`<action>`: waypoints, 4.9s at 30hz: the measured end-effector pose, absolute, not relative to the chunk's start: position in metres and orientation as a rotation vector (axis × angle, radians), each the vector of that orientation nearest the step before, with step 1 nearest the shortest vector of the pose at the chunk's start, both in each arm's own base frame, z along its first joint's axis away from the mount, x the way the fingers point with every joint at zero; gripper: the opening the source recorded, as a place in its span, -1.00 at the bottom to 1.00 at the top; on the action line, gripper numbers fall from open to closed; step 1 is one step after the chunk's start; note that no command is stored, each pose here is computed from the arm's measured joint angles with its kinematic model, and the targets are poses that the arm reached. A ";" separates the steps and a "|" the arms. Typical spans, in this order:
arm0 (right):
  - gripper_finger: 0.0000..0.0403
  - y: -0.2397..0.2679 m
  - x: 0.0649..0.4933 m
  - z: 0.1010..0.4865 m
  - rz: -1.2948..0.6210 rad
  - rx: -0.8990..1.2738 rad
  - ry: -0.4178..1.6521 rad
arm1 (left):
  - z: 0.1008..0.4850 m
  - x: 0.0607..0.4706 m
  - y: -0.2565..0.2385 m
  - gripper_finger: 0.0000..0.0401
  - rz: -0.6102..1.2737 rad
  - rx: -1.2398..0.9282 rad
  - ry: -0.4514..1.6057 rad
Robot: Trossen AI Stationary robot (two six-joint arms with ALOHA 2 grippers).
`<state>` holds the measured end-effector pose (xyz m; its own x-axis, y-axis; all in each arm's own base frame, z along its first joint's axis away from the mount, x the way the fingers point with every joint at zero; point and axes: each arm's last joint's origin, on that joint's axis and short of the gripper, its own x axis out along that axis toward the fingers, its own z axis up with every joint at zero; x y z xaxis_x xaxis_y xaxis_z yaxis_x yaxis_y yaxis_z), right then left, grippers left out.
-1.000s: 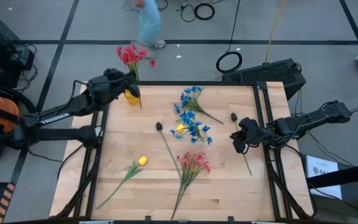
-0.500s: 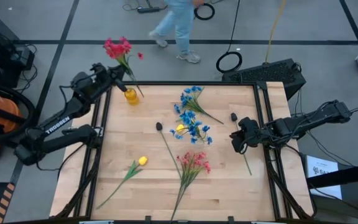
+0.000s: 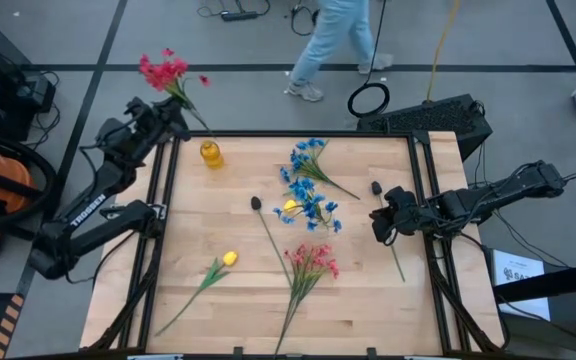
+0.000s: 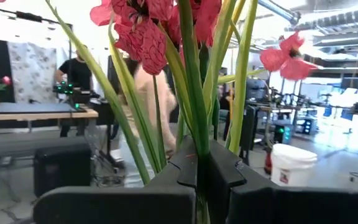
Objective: Sort flowers into vase by color
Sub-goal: Put the red flowers into the yellow vase, then put the bottom yellow tulip into the yellow vase
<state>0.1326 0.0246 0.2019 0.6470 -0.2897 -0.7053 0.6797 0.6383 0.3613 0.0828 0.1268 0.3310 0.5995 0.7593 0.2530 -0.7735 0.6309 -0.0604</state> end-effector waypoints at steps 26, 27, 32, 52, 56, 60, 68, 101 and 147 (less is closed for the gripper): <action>-0.66 0.024 0.133 0.202 -0.623 0.668 0.631 | 0.330 0.077 0.126 -0.97 0.976 0.053 -0.214; -0.66 0.024 0.133 0.202 -0.622 0.668 0.631 | 0.332 0.076 0.126 -0.97 0.975 0.057 -0.221; -0.66 0.024 0.133 0.202 -0.623 0.668 0.630 | 0.332 0.076 0.125 -0.97 0.977 0.048 -0.206; -0.66 0.024 0.133 0.202 -0.624 0.668 0.629 | 0.290 0.080 0.132 -0.97 0.989 -0.052 -0.061; -0.66 0.024 0.133 0.202 -0.623 0.668 0.629 | 0.274 0.081 0.134 -0.97 0.988 -0.073 -0.079; -0.66 0.024 0.133 0.202 -0.623 0.668 0.629 | 0.259 0.081 0.134 -0.97 0.988 -0.097 -0.084; -0.66 0.024 0.133 0.202 -0.623 0.668 0.629 | 0.236 0.081 0.135 -0.75 1.022 -0.139 -0.019; -0.66 0.024 0.133 0.202 -0.619 0.633 0.632 | 0.257 0.073 0.111 -0.09 0.992 -0.185 0.066; -0.66 0.021 0.134 0.205 -0.685 0.573 0.539 | 0.263 0.105 0.060 -0.09 0.751 -0.524 0.353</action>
<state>0.1343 0.0211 0.2054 0.6534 -0.4261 -0.6257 0.7081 0.6363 0.3061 0.1048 0.0602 0.2631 0.6824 0.5507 -0.4807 -0.7215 0.6131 -0.3217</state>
